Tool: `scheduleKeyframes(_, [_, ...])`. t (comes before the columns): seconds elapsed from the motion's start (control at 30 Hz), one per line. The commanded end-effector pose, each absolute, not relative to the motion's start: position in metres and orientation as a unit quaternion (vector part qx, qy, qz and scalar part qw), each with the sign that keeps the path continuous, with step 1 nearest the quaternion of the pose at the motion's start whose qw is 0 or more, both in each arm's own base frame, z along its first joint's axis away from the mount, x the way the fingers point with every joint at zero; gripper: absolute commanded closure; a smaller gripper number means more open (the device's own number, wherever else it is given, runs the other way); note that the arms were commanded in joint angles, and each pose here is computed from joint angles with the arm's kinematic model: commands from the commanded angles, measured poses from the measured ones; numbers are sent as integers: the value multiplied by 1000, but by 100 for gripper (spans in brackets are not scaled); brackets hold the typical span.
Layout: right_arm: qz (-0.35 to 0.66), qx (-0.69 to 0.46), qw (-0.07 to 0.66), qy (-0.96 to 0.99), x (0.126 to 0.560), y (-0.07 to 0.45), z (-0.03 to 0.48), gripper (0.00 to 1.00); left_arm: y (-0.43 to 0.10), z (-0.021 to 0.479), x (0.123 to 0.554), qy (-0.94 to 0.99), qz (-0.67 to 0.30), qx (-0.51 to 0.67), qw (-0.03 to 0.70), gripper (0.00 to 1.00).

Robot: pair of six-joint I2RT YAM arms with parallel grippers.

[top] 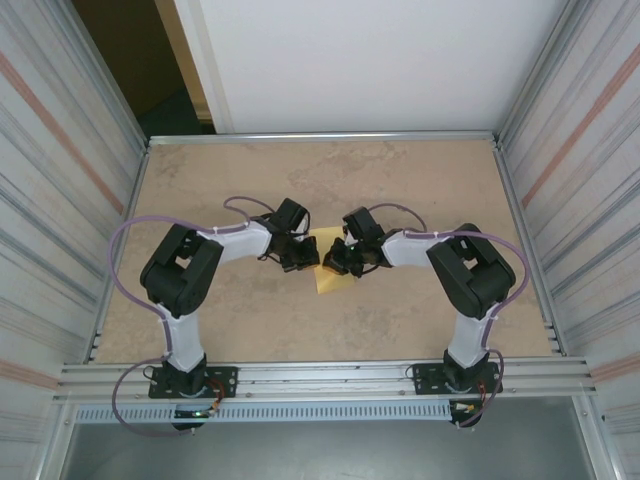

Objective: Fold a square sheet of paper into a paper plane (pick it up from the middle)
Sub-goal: Fold the triangle a second time at the center of the table.

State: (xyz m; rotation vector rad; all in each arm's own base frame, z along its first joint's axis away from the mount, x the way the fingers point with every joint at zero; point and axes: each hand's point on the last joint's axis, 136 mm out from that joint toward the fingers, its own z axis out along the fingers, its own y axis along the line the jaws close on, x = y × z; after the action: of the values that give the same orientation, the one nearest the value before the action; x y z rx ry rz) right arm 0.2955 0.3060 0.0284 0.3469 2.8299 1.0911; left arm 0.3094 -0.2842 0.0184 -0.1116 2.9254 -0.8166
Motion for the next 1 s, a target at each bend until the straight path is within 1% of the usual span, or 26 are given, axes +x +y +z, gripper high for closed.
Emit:
scheduleKeyframes(0.0, [367,64,71,925,298,306,49,100,-259,-14,292,980,-194,-43,14,96])
scheduleKeyframes(0.3, [350,85,49,932,291,289,18,100,-254,-21,287,983,-180,-42,0,96])
scheduleKeyframes(0.6, [334,119,39,934,280,264,-5,100,-236,-32,278,989,-134,-59,-15,97])
scheduleKeyframes(0.77, [347,132,59,927,284,253,5,100,-235,-34,276,990,-129,-60,-19,97])
scheduleKeyframes(0.87, [355,135,88,921,292,247,24,100,-237,-33,277,989,-134,-56,-19,97])
scheduleKeyframes(0.97, [337,107,125,927,299,249,49,100,-241,-30,279,988,-143,-50,-18,96])
